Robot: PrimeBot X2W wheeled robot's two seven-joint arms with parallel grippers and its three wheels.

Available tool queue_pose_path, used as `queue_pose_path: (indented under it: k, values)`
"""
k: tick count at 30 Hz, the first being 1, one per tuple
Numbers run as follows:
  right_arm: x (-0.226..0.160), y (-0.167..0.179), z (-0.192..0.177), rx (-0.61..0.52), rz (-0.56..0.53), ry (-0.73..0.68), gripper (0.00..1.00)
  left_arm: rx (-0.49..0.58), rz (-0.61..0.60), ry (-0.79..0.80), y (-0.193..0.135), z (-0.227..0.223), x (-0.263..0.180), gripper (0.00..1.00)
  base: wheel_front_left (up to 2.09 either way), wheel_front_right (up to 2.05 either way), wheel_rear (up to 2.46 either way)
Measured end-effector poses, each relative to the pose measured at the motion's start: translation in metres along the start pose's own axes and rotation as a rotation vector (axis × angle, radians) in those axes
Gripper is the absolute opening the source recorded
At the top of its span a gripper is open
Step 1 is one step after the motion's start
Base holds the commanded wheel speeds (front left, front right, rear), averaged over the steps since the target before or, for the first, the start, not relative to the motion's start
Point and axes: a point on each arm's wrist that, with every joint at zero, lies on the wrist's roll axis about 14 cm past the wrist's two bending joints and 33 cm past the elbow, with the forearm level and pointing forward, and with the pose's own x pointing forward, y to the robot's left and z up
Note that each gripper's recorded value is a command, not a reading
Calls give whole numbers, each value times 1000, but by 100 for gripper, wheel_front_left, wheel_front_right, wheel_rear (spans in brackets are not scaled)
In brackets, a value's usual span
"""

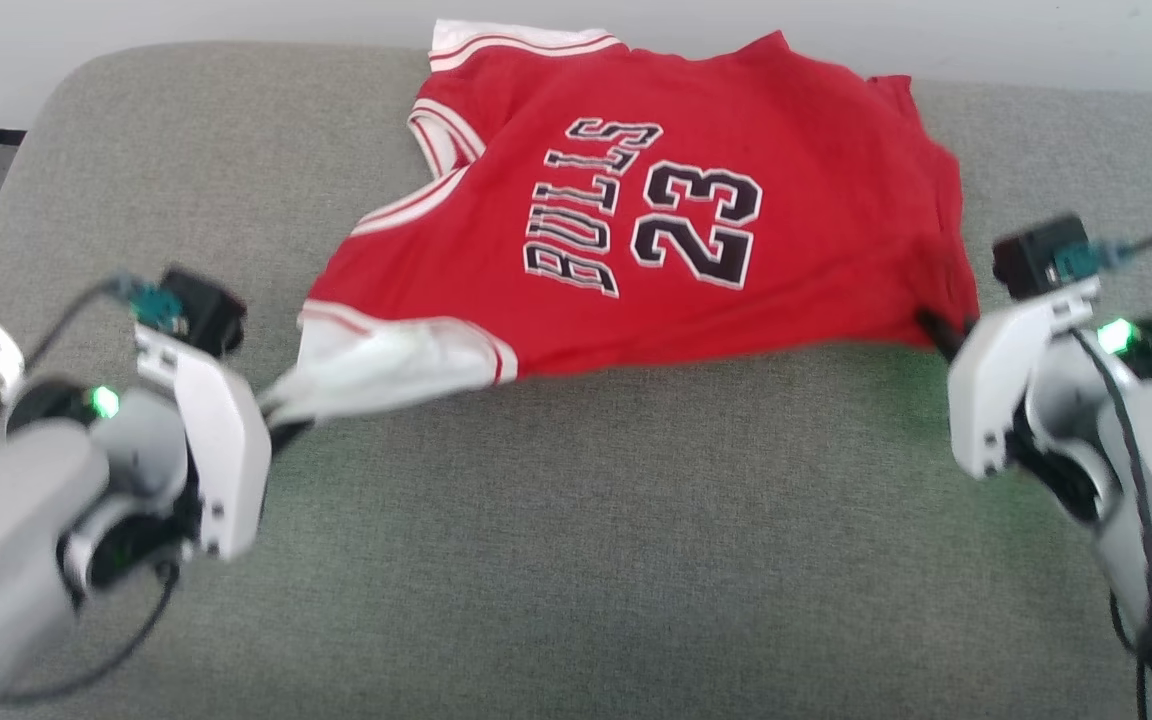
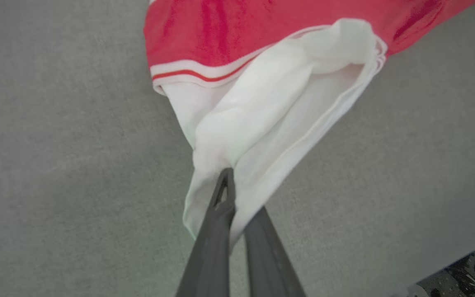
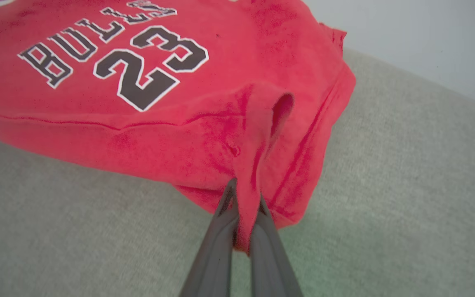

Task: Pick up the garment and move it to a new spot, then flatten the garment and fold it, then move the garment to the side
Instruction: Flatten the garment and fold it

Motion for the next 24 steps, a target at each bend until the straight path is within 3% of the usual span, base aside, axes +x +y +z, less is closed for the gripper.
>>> queue_pose_path:
  k: [14,19,24]
  values:
    - [-73,36,-89,1,119,233,0,-135,-55,212,-53,-99,-34,0,0,0,0]
    - [-95,45,-103,28,134,275,0,-179,-82,318,-70,-131,-45,0,0,0,0]
    - [-102,49,-91,56,134,229,0,-142,-37,281,-56,-116,-51,0,0,0,0]
